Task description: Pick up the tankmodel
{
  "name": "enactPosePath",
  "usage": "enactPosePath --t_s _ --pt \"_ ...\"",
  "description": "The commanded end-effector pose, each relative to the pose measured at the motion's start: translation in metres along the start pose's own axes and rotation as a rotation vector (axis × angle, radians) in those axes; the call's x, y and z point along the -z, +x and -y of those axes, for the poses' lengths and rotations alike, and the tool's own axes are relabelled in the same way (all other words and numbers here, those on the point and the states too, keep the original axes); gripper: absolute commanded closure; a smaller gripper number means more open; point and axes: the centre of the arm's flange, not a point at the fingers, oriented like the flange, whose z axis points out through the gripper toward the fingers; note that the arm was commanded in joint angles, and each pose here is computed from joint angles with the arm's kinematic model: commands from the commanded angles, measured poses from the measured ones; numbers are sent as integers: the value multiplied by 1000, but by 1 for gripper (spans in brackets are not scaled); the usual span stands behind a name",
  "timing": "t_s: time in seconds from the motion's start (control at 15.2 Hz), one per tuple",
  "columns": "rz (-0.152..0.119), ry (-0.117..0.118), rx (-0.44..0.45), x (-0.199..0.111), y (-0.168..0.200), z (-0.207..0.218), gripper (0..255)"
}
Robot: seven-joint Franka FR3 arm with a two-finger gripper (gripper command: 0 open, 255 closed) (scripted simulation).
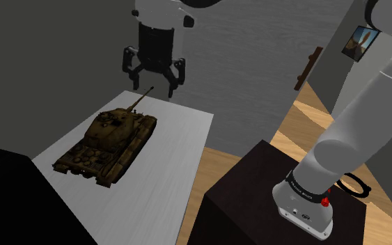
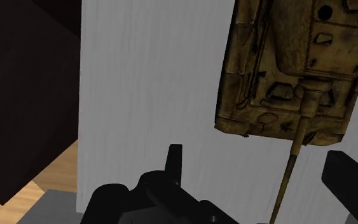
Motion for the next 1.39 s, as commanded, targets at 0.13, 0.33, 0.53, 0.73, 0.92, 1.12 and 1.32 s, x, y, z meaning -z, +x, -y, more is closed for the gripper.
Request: enactPosePath --t_s 0.13,0.33,0.53,0.73,0.92,1.12,1.32 --pt "11 -2 -108 -14 -9 52 0" --pt "12 -3 -121 -26 -9 58 0" --pt "12 -3 -121 -42 -9 58 0" --pt "12 -3 -121 -55 -8 57 0" --pt "12 -3 -121 -55 -8 57 255" --pt "12 -3 -121 -55 -8 57 255" --pt "12 -3 -121 -55 -8 57 255"
